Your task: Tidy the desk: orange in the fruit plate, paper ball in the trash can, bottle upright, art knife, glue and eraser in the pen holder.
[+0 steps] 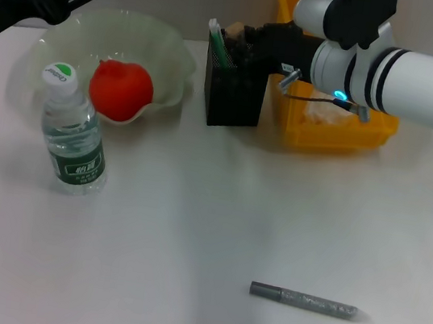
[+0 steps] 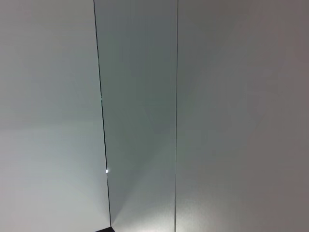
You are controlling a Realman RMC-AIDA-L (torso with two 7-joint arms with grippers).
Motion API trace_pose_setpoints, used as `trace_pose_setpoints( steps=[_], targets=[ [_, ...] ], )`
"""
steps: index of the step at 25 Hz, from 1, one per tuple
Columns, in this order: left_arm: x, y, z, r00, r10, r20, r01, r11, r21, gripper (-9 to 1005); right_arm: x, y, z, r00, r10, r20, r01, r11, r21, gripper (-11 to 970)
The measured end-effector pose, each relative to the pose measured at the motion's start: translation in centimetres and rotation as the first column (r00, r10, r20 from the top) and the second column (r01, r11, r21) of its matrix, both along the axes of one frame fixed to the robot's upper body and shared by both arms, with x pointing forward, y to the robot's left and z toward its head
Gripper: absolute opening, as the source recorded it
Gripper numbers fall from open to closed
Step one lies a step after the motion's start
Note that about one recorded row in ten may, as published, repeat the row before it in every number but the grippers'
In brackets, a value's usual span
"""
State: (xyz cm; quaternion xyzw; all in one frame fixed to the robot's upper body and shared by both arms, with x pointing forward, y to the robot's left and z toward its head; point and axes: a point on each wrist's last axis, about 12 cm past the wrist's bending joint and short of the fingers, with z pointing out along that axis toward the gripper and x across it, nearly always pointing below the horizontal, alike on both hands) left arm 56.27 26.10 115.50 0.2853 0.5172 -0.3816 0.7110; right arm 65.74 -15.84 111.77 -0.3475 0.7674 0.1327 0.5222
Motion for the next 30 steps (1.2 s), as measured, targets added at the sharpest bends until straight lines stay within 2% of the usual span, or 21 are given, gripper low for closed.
trace_pose_setpoints(
  steps=[15,21,24,25,30],
  targets=[
    [-0.1,0.1,-0.1,1.0,0.003,0.001,-0.003,1.0,0.002,726,0.5,-0.1,0.4,1.0,-0.019,0.022,0.019,1.0,-0.013,263],
    [-0.1,0.1,-0.1,1.0,0.01,-0.001,-0.01,1.0,0.004,726,0.4,0.0,0.6,1.0,-0.01,0.026,0.01,1.0,-0.004,376],
    [0.0,0.2,-0.1,1.0,0.011,-0.001,-0.011,1.0,0.004,726,-0.5,0.3,0.9,0.999,0.041,0.005,-0.041,0.998,0.039,378],
    [0.0,0.2,-0.1,1.0,0.012,-0.001,-0.012,1.0,0.005,726,-1.3,0.2,1.1,0.996,0.089,-0.027,-0.087,0.993,0.079,379],
    [-0.1,0.4,-0.2,1.0,0.02,0.0,-0.02,1.0,0.003,726,-2.8,-0.6,2.0,0.987,0.141,-0.081,-0.131,0.984,0.118,387]
  ],
)
